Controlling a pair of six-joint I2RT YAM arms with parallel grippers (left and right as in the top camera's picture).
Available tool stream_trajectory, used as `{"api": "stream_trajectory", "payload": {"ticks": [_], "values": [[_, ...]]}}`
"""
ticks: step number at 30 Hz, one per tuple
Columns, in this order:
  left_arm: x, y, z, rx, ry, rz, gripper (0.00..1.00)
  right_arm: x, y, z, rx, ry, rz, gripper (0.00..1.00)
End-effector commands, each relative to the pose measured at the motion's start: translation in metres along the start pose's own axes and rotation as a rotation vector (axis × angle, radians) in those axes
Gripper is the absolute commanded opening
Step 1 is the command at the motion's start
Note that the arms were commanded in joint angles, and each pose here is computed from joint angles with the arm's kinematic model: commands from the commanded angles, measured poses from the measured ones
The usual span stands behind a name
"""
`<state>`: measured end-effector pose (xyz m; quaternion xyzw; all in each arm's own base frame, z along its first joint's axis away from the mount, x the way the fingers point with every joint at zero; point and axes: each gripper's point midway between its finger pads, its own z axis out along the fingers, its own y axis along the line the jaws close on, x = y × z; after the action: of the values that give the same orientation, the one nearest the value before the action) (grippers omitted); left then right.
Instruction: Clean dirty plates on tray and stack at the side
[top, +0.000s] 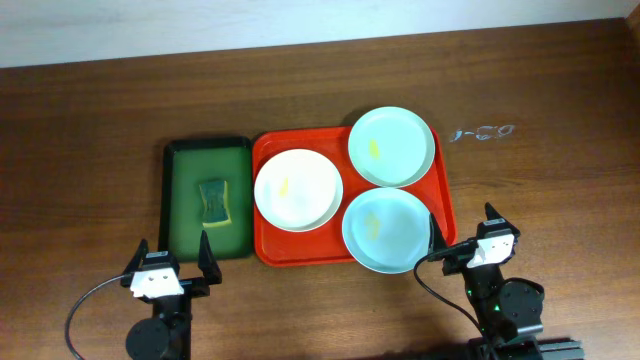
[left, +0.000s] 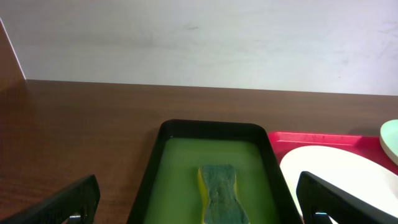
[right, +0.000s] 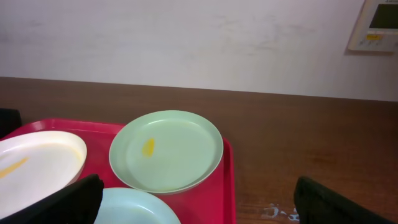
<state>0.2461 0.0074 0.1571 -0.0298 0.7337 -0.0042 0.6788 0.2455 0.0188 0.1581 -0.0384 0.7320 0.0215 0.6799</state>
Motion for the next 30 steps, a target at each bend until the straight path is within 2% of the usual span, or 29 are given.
{"api": "stream_trajectory", "payload": {"ticks": [1,13,16,21,27,30], "values": [[0.003,-0.004,0.0,0.02,0.011,0.012,0.99,0.004,-0.001,0.0,0.002,0.01,0.005,0.98],[0.003,-0.004,0.0,0.023,0.011,0.012,0.99,0.003,0.004,0.0,-0.025,0.005,0.005,0.98],[0.003,-0.004,0.0,0.023,0.011,0.012,0.99,-0.005,0.016,-0.001,-0.099,-0.021,0.004,0.98],[0.003,-0.004,0.0,0.023,0.011,0.012,0.99,-0.042,0.015,-0.019,-0.095,0.005,0.039,0.98],[0.003,-0.004,0.0,0.023,0.011,0.012,0.99,-0.118,0.015,-0.048,-0.095,0.011,0.073,0.98],[0.003,-0.004,0.0,0.023,0.011,0.012,0.99,-0.154,0.018,-0.041,-0.116,0.09,0.126,0.98]]}}
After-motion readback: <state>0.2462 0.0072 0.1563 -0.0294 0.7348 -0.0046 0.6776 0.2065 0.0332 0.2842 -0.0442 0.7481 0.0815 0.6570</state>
